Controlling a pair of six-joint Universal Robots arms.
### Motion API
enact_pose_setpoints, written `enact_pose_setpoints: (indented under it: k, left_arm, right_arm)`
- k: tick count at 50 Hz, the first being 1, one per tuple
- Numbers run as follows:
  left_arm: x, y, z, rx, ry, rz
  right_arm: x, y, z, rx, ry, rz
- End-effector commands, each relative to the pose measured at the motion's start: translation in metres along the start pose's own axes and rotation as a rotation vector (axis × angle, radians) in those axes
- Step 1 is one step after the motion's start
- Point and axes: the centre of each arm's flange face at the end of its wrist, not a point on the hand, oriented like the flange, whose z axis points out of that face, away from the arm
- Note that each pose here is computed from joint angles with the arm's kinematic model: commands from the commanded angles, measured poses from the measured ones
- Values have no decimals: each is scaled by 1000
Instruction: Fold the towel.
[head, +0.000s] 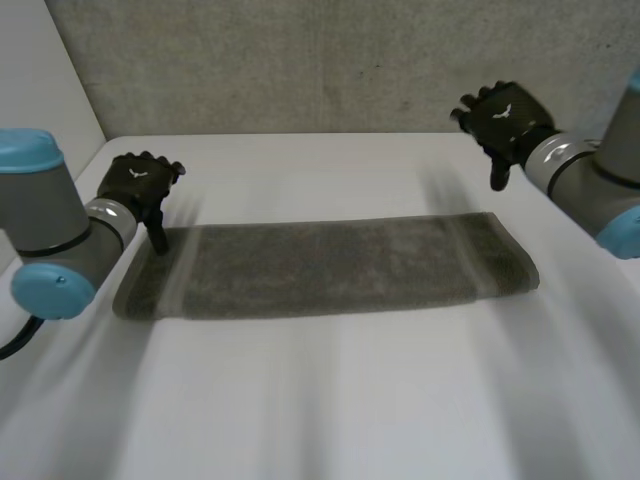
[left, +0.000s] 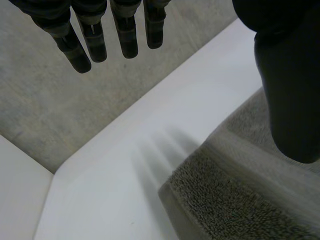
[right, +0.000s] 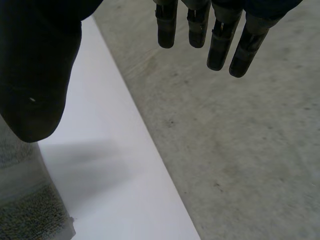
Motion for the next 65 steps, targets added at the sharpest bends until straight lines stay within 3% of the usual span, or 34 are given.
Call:
enact_pose_setpoints:
  k: [1,8,18,24,33,40,47,52,56,58,59,61,64,65]
  left_arm:
    - [2,-15,-43,13,14,-10]
    - [15,-13,-77,47,25,-3]
    - [24,2,-89,44,33,-3]
    - [29,5,-90,38,47,-15]
    - [33,5,-89,48,53,-33]
    - [33,4,-88,52,52,-45]
    - [28,8,-88,42,40,-49]
    - [28,8,-88,41,37,-48]
    - [27,7,-87,45,34,-50]
    - [26,5,-86,49,32,-49]
    - [26,5,-86,49,32,-49]
    - [25,4,-86,53,29,-49]
    - [24,4,-85,54,25,-49]
    - [23,3,-84,59,23,-49]
  right_arm:
    - [7,-13,-50,-105,41,36]
    - [-38,29,-84,-280,-69,115]
    - [-52,95,-77,-346,-37,131]
    - [-51,126,-68,-377,-14,143]
    - [-52,138,-57,-379,-17,150]
    - [-9,139,-57,-392,116,134]
    - [56,125,-65,-402,325,26]
    - [71,98,-57,-347,376,-58]
    - [32,46,-39,-210,299,-71]
    - [-27,-12,-28,-54,179,-74]
    - [-27,-13,-28,-53,179,-74]
    - [-91,-50,-26,55,43,-73]
    - [-122,-67,-28,104,-16,-74]
    - [-154,-83,-32,157,-80,-78]
